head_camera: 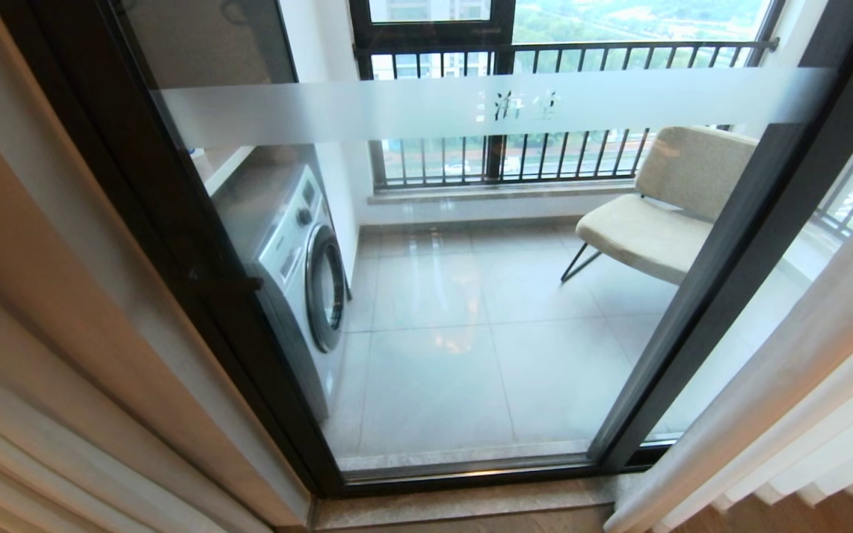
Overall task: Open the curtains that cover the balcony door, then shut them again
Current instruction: Pull the inner curtains open on both sides
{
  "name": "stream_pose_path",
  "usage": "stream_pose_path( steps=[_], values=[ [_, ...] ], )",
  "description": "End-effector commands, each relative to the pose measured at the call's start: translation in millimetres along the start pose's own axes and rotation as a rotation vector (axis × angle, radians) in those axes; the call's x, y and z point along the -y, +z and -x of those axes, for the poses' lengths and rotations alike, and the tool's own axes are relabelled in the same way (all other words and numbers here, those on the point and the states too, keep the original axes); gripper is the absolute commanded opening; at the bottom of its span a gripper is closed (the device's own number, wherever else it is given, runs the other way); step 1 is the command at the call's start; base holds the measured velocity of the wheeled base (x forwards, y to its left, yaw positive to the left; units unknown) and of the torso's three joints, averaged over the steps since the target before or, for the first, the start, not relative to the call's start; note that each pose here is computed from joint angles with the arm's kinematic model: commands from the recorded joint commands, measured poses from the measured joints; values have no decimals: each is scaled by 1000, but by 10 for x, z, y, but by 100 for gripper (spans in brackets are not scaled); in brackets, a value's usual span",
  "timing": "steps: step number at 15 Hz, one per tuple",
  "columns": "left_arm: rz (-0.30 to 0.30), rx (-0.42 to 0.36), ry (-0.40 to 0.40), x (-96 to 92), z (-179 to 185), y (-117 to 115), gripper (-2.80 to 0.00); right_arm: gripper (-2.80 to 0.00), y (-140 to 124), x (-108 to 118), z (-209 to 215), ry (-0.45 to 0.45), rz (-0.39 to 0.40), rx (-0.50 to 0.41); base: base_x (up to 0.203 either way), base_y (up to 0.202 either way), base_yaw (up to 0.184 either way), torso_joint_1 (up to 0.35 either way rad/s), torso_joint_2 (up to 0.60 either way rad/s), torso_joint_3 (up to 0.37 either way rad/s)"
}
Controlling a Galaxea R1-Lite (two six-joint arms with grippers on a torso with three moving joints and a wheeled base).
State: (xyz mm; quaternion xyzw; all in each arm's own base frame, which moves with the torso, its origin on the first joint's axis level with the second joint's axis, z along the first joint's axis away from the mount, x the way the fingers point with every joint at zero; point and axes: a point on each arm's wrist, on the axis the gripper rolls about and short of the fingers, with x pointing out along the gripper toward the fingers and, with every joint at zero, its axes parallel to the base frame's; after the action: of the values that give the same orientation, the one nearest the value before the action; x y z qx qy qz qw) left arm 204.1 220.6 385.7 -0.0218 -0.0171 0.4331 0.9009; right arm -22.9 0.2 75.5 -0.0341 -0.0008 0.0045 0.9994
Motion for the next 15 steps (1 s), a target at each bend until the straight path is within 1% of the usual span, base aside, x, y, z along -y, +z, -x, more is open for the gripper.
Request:
stream_pose_path(
  steps=[1, 4, 6, 10, 15],
  values=[
    [-2, -39, 26, -79, -223, -126, -280, -280, 0, 0, -1, 0, 1, -1, 0, 0, 0, 0, 0, 0],
    [-2, -48, 55, -176, -345, -172, -280, -280, 0, 0, -1, 1, 1, -1, 0, 0, 0, 0, 0, 0],
    [-2, -57, 60, -253, -421, -220, -280, -280, 0, 0, -1, 0, 1, -1, 0, 0, 0, 0, 0, 0],
    [0, -69, 89, -391, -504, -284, -280, -280, 0, 0, -1, 0, 1, -1, 0, 0, 0, 0, 0, 0],
    [23, -82, 80, -533, -549, -329, -280, -280, 0, 0, -1, 0, 1, -1, 0, 0, 0, 0, 0, 0]
  ],
)
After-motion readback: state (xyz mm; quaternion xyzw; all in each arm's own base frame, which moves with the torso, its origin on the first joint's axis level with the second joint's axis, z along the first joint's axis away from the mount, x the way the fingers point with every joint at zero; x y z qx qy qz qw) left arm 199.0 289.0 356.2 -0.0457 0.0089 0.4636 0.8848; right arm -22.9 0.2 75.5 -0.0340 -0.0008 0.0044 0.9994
